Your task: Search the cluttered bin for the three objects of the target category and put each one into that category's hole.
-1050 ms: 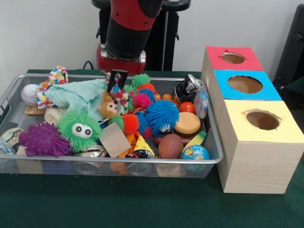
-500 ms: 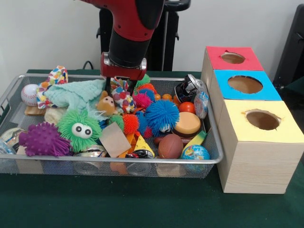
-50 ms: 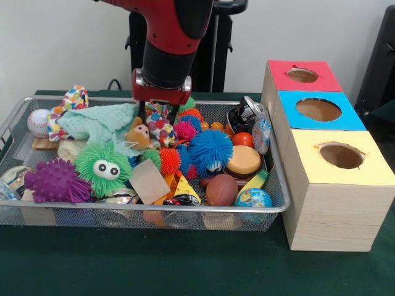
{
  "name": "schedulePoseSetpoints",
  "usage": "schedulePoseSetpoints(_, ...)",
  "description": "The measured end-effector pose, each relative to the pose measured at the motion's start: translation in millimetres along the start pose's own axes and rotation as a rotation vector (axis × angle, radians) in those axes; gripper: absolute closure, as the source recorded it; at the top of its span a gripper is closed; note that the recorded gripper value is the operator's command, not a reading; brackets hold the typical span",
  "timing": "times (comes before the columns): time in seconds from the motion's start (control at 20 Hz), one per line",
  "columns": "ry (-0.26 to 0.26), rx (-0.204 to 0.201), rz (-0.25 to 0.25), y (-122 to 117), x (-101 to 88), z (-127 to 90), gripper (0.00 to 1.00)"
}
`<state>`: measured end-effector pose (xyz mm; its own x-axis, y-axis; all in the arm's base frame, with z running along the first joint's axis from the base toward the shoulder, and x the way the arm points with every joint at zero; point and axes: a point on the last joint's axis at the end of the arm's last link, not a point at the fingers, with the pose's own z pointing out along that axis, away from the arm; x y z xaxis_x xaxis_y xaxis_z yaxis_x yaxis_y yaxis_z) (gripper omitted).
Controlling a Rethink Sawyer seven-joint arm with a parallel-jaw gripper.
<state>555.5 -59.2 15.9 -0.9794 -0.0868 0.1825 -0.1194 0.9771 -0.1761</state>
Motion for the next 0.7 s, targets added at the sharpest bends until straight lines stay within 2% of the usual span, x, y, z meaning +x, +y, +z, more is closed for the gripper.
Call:
schedulePoseSetpoints(0.25, 0.001, -0.001, 0.008, 0, 0.0, -1, 0.00)
schedulePoseSetpoints(0.7, 0.009, 0.032, 0.012, 9, 1.1, -18, 0.00)
